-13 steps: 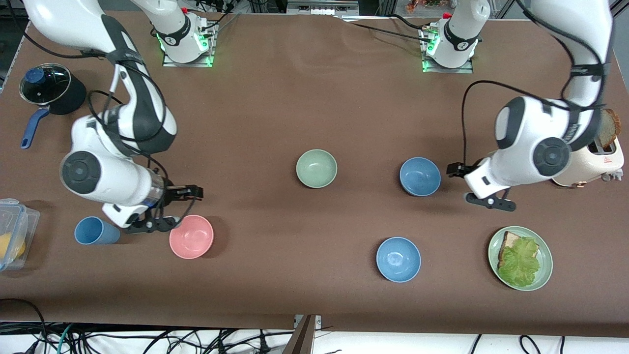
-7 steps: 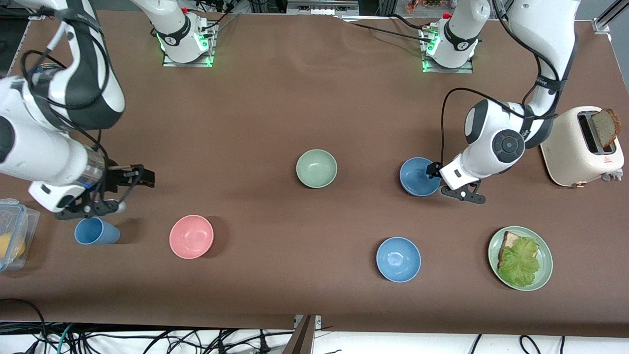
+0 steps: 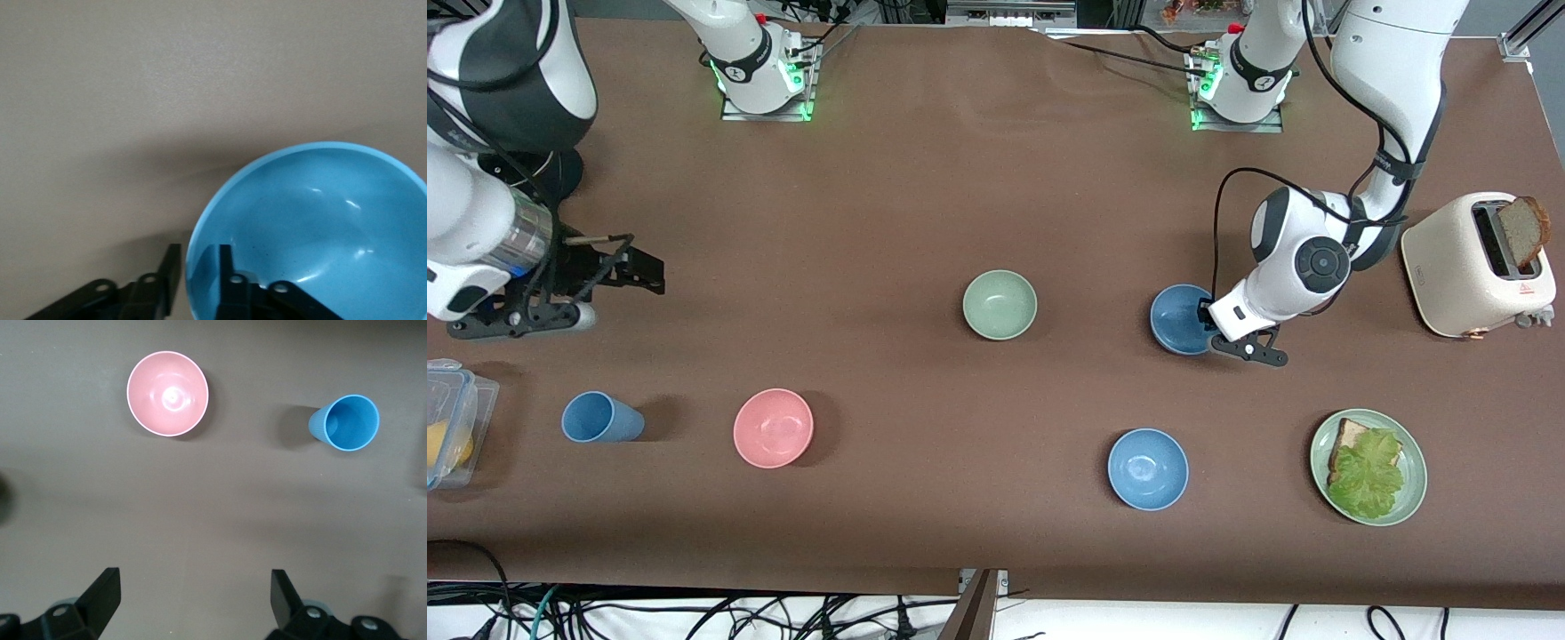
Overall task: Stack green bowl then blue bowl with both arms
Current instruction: 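Close the left gripper on the blue bowl rim and lift it, then carry the blue bowl with the left gripper and lower it into the green bowl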
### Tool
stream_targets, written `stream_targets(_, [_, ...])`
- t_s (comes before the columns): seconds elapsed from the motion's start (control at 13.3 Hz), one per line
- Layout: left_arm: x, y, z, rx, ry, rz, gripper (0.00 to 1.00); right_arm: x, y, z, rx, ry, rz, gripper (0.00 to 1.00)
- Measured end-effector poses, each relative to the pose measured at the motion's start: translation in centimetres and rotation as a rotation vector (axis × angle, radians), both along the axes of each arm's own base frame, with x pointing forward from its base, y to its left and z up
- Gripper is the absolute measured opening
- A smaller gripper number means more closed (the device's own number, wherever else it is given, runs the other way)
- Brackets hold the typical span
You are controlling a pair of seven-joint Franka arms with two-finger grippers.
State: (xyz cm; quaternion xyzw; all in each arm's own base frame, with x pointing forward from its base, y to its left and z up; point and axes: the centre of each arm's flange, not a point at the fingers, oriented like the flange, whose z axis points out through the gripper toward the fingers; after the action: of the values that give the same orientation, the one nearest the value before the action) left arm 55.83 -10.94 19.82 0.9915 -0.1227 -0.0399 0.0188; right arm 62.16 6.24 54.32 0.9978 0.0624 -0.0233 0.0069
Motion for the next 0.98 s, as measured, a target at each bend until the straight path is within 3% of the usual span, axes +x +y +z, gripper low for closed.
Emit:
stream_targets(0.15, [0.1, -0.3, 0.4, -0.004, -0.006, -0.003, 0.07, -0.6, -0.1, 1.8, 0.002, -0.030, 0.000, 1.00])
stream_targets(0.45, [0.5, -0.6, 2.3, -0.003, 0.009, -0.009, 0.05, -1.7, -1.1, 4.3, 0.000, -0.067, -0.018, 1.00])
stream_targets(0.6, [1.4, -2.2, 5.7, -0.007, 0.039, -0.033, 0.05, -2.1, -2.5, 4.9, -0.004, -0.070, -0.040, 1.00])
stream_targets(0.83, [2.3, -7.6, 13.1, -0.078, 0.067, -0.020, 0.05, -2.9, -4.1, 5.2, -0.010, -0.047, -0.064, 1.00])
stream_targets(0.98, [1.6, -13.7, 15.8, -0.110, 0.060, -0.023, 0.05, -3.2, -4.7, 5.2, -0.011, -0.037, -0.036, 1.00])
